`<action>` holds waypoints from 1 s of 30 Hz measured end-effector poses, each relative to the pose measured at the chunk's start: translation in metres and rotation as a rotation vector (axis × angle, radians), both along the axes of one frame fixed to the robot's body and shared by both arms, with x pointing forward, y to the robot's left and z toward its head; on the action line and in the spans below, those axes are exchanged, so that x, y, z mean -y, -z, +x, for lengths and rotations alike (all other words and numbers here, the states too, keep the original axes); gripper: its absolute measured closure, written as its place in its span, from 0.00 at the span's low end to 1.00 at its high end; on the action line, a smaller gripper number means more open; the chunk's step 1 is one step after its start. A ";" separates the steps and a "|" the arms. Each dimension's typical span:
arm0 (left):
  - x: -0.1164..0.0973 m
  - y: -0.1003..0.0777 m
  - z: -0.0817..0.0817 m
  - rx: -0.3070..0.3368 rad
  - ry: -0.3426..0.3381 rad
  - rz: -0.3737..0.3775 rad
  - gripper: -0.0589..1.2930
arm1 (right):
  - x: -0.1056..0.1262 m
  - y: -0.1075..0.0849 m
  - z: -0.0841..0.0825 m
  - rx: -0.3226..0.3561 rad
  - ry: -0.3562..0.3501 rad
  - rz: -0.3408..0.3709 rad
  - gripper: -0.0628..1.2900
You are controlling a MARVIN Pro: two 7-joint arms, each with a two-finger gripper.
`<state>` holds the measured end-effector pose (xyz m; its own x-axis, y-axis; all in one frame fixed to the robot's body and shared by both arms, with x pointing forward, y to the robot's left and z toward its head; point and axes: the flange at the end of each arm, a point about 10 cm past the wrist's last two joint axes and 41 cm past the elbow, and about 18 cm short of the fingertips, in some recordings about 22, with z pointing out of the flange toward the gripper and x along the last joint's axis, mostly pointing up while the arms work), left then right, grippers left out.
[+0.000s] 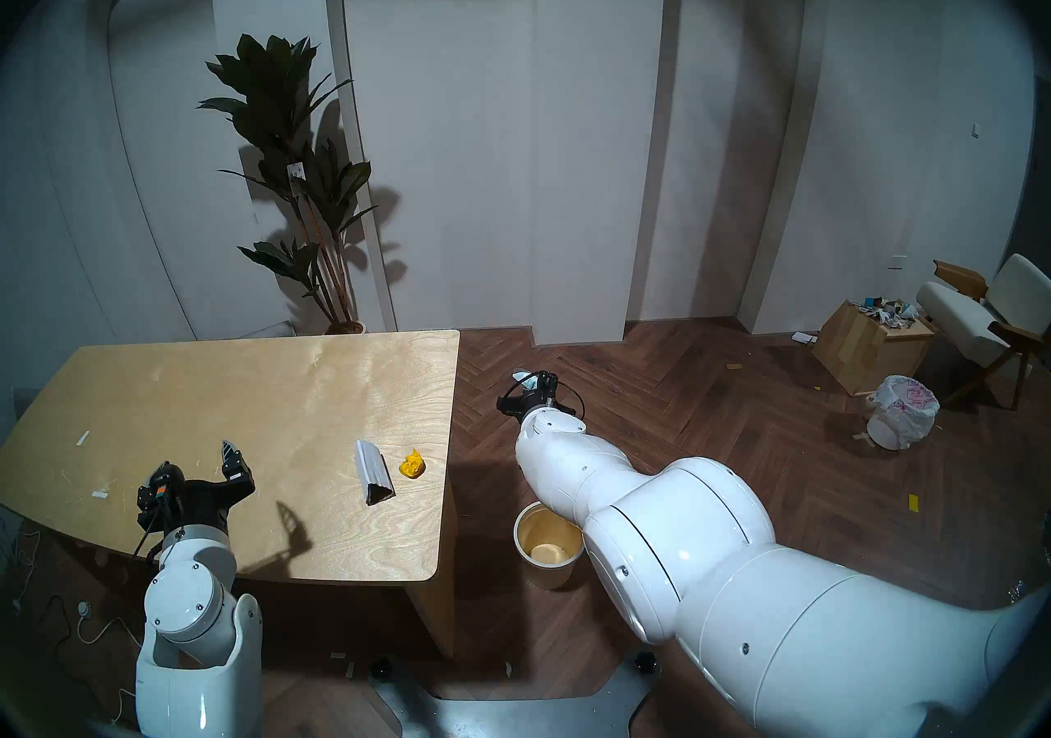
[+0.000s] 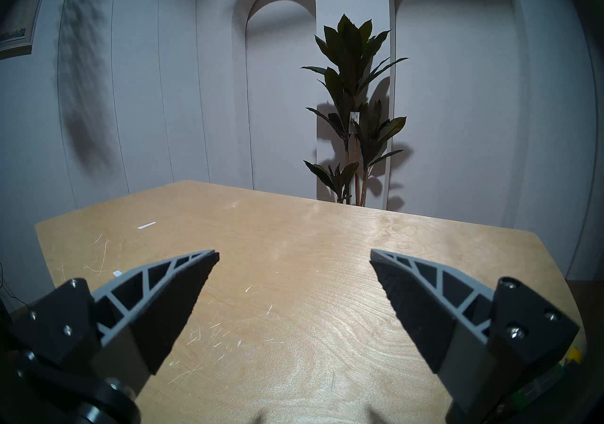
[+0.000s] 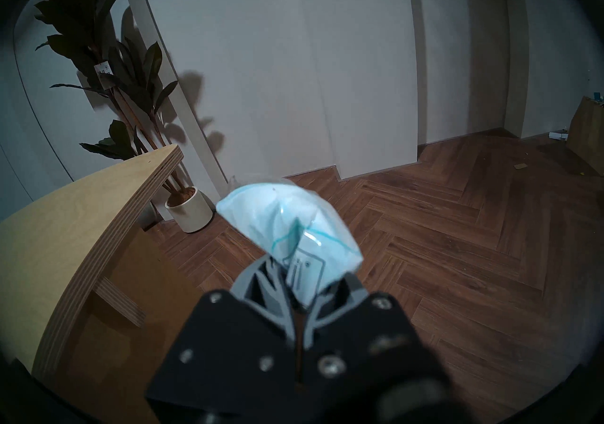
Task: Put the trash into the trash bin on the ground
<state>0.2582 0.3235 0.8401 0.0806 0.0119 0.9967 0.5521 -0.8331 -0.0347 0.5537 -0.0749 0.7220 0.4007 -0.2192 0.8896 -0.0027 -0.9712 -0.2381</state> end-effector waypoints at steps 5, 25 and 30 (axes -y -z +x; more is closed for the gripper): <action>0.000 0.000 0.000 0.000 0.000 0.000 0.03 | 0.001 0.001 0.000 0.001 0.007 -0.015 0.96; 0.000 0.000 0.000 0.000 0.001 0.001 0.03 | 0.007 0.006 -0.004 0.015 0.034 -0.069 0.96; 0.000 0.000 0.000 0.000 0.001 0.001 0.03 | 0.008 0.007 -0.005 0.020 0.040 -0.078 0.96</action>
<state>0.2586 0.3235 0.8401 0.0804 0.0111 0.9967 0.5515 -0.8334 -0.0352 0.5485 -0.0830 0.7149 0.3750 -0.1640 0.9124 -0.0378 -0.9861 -0.1618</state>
